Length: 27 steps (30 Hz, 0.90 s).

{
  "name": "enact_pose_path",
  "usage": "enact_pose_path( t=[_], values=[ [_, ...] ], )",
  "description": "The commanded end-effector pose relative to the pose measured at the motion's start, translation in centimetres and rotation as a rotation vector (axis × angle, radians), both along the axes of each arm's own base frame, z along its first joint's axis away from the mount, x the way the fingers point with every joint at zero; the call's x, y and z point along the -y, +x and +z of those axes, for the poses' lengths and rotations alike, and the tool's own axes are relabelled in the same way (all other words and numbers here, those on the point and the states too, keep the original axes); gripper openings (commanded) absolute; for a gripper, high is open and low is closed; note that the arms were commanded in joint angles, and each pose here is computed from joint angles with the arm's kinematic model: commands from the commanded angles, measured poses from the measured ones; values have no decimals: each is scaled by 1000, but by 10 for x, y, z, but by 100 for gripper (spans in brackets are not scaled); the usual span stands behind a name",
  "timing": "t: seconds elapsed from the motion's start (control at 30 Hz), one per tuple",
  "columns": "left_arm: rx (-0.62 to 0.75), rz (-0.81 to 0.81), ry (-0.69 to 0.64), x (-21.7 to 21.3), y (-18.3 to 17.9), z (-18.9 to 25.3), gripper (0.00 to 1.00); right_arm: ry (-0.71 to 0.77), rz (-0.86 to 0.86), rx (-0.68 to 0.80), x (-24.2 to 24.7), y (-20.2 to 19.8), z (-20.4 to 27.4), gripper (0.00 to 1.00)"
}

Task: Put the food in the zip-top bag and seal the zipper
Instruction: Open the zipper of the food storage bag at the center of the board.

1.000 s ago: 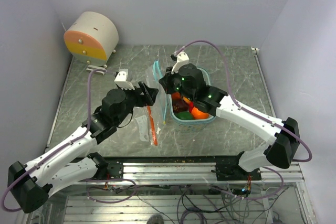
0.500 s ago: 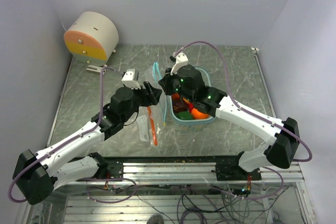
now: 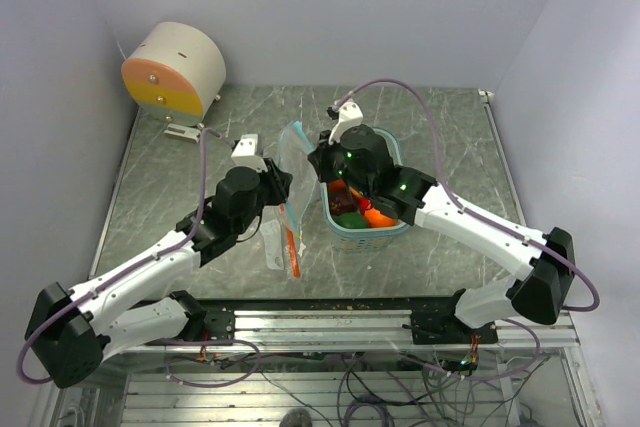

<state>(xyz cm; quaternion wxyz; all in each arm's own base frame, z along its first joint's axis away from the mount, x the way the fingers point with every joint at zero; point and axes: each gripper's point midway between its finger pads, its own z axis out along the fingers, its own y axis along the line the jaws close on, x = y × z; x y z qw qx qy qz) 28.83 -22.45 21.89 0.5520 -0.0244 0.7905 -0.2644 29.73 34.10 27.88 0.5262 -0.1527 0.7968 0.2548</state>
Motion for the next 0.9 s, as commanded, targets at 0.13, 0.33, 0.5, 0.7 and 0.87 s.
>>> enact_pose_path(
  t=[0.13,0.33,0.5,0.7,0.87],
  values=[
    [48,102,135,-41,-7,34,7,-117,-101,-10,26,4,-23,0],
    [34,96,240,-51,-10,42,7,-143,-69,-38,15,3,-37,0],
    [-13,95,344,-55,-7,28,7,-142,-35,-4,-3,2,-26,22],
    [-19,64,321,-45,-6,22,7,-51,99,6,-36,-8,-21,47],
    [-1,54,293,-42,-7,30,7,-46,65,-16,-43,0,-32,49]
  ],
)
